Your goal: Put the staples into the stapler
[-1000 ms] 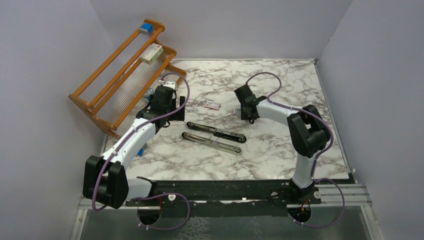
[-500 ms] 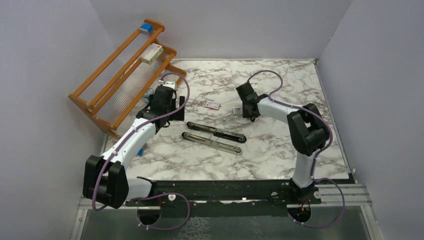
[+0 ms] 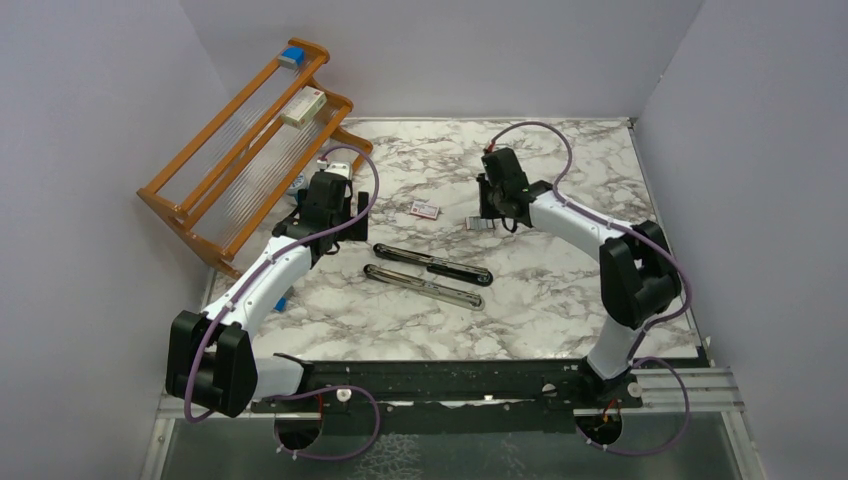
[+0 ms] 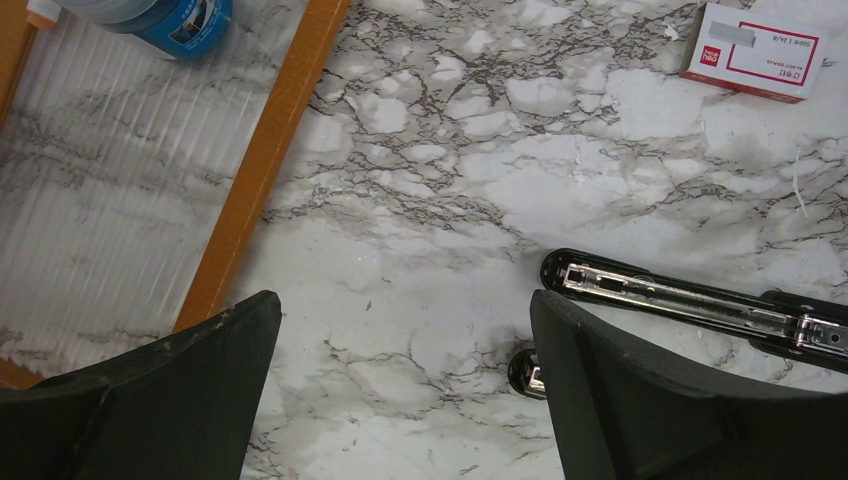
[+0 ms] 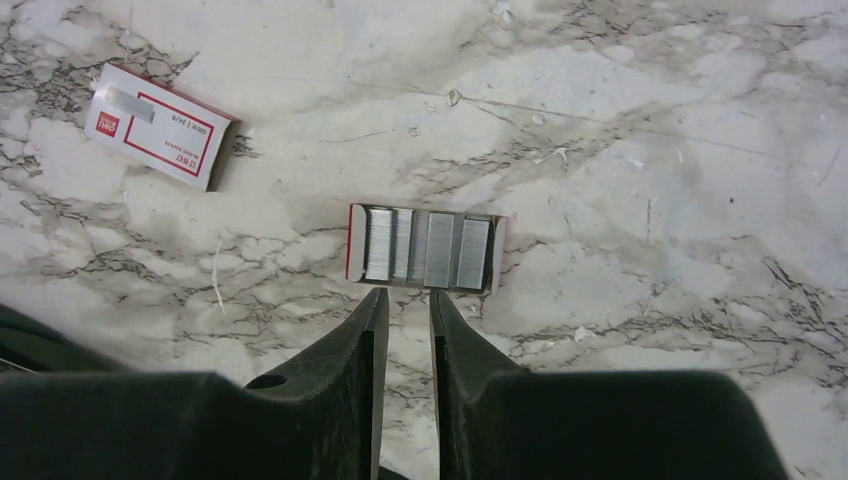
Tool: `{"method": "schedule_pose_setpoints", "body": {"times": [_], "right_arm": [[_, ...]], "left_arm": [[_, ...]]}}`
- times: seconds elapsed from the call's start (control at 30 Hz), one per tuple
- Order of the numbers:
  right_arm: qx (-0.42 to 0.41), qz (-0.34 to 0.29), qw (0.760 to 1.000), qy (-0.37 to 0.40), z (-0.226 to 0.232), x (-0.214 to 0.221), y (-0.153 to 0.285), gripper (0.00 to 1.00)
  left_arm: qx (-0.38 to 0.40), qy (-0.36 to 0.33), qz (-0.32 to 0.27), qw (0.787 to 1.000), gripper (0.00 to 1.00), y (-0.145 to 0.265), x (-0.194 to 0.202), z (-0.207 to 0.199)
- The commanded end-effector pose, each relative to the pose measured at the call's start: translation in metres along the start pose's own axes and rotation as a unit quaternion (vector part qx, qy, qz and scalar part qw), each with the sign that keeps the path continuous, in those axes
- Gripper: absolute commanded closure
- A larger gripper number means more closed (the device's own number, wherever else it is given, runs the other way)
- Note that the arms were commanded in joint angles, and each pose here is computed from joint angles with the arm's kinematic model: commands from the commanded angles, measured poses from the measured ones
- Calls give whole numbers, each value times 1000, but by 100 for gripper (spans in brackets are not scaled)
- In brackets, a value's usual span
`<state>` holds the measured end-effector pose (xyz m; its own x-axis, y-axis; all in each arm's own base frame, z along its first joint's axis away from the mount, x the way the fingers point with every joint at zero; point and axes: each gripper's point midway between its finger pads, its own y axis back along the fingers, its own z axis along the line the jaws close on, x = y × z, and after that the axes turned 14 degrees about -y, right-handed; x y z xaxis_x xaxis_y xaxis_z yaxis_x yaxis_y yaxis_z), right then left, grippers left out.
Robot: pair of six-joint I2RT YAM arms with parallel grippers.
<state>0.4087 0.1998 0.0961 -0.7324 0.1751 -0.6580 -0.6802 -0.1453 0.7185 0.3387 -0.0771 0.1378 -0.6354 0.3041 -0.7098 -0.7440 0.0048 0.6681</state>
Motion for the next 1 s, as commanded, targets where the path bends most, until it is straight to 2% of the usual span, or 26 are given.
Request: {"method": "schedule_pose_setpoints", "body": {"times": [0.0,0.47,0.97], "right_arm": [[-43,20,999,12,19,1,-12,76],[41,46,998,10,-3,10,-36,76],[70,60,996,8,-17,22,-41,76]], "left_arm": [[-10,-7,5,1000,2,-1,1,3],[-6,-11,8,1000,2,-2,2,2],[-5,-11,10,1000,2,-3,3,1]]}}
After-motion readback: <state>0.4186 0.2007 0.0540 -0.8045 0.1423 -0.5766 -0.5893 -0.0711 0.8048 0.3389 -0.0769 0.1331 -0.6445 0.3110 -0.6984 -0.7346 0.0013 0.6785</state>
